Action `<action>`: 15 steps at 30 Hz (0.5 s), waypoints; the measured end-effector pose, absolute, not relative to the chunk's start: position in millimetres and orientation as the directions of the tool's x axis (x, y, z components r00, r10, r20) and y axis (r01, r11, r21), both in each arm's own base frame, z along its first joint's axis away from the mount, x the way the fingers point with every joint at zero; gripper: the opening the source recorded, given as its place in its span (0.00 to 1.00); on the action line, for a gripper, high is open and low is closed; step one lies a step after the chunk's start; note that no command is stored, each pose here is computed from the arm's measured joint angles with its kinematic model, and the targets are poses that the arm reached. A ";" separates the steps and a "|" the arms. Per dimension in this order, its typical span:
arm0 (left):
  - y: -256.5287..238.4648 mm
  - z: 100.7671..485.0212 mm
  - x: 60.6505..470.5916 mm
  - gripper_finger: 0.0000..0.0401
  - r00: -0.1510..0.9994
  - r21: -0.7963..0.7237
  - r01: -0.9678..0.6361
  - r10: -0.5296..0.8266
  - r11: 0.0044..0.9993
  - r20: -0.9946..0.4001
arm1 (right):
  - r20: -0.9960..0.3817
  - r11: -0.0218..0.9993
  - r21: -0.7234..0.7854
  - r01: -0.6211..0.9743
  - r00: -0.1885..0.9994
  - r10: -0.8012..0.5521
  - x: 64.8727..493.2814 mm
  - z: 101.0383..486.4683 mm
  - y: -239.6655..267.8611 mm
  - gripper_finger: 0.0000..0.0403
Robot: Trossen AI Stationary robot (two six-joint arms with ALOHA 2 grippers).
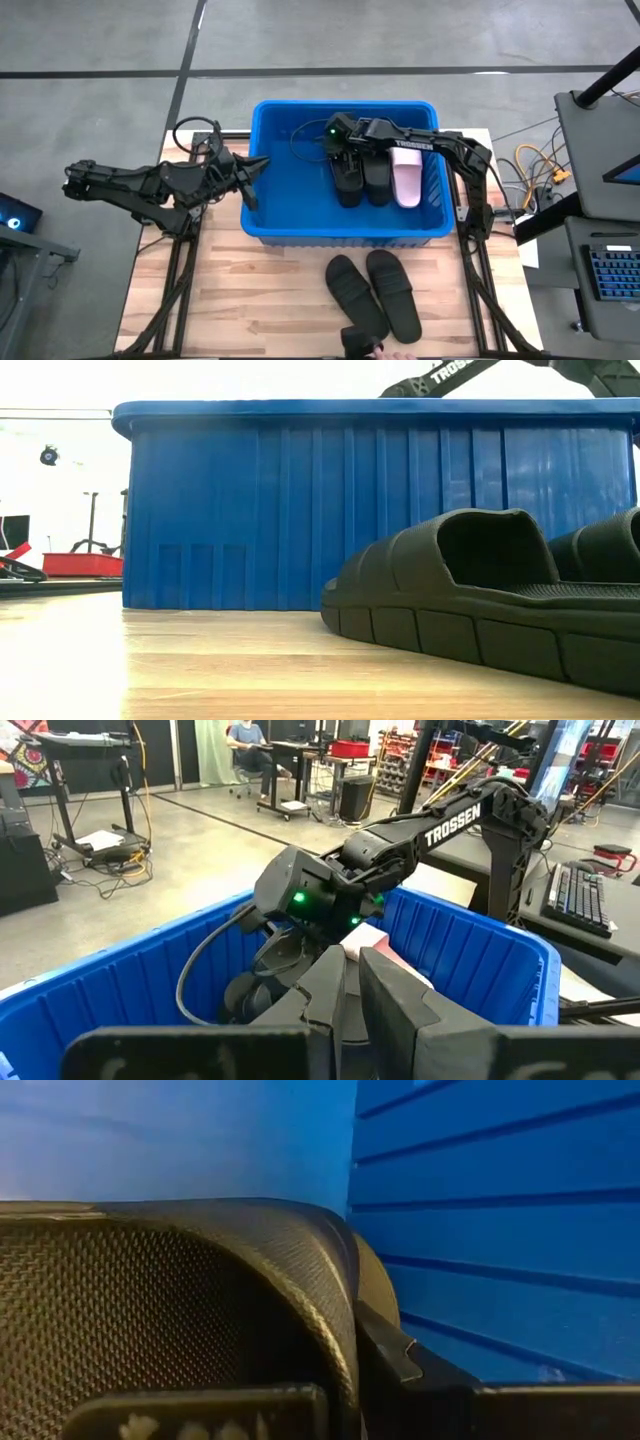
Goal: Pick and place slides into bin
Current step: Put the black slide into the blue bin
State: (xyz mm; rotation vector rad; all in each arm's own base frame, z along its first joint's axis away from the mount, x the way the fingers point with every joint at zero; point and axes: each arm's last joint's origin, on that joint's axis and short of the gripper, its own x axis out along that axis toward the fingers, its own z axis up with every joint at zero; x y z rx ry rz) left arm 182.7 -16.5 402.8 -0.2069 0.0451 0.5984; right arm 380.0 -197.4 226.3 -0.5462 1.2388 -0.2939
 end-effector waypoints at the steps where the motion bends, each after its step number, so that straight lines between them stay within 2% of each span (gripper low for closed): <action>1: -16.5 402.9 182.6 0.05 0.826 -0.181 -0.563 0.554 0.806 -0.101 | -0.811 0.839 -0.540 -0.071 0.309 -0.496 379.8 225.8 -198.4 0.03; 15: -16.7 404.5 183.0 0.05 0.828 -0.194 -0.560 0.554 0.806 -0.089 | -0.835 0.838 -0.527 -0.141 0.273 -0.479 376.1 223.3 -197.4 0.03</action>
